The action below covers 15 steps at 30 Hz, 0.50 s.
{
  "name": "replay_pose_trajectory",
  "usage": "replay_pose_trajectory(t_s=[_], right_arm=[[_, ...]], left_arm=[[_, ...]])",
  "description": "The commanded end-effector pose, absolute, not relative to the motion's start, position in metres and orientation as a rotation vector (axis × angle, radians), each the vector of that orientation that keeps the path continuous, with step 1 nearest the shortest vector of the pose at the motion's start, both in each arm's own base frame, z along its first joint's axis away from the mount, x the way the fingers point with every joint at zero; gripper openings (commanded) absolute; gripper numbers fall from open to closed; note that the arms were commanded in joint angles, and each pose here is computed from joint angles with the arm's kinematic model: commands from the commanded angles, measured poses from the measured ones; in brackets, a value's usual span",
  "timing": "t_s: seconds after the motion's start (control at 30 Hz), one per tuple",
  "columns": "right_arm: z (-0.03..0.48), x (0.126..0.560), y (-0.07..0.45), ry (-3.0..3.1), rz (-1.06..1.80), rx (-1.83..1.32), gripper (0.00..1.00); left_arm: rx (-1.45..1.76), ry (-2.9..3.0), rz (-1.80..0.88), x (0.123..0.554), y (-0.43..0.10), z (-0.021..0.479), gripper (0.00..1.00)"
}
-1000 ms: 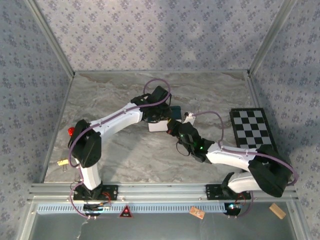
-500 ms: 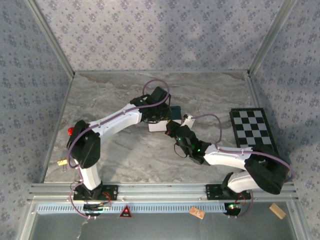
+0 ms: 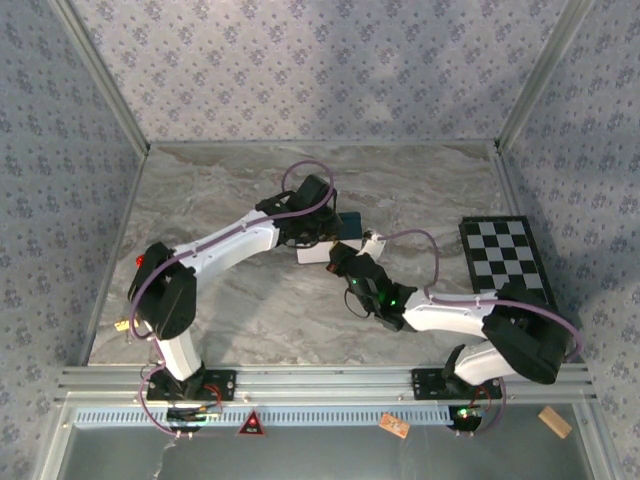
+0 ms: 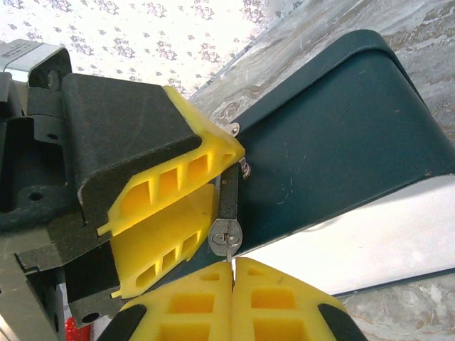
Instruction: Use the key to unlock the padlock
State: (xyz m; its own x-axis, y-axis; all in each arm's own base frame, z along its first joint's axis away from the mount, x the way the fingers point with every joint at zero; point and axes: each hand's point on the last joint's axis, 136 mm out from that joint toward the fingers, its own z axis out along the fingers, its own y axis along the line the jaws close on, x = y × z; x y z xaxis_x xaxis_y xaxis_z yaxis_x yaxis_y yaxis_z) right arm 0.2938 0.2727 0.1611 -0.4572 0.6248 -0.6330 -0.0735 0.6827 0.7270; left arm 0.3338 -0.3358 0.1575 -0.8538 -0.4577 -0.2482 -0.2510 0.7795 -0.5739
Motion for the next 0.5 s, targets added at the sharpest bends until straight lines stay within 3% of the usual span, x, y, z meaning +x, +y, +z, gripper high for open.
replay_pose_trajectory(t_s=[0.0,0.47], right_arm=[[0.187,0.304,0.280,1.817,0.843,0.407,0.00],[0.193,0.326,0.279,1.851,1.059,0.415,0.00]], left_arm=[[-0.512,2.836,-0.769,0.280,-0.343,0.128,0.29],[-0.513,2.835,-0.773,0.280,-0.343,0.127,0.28]])
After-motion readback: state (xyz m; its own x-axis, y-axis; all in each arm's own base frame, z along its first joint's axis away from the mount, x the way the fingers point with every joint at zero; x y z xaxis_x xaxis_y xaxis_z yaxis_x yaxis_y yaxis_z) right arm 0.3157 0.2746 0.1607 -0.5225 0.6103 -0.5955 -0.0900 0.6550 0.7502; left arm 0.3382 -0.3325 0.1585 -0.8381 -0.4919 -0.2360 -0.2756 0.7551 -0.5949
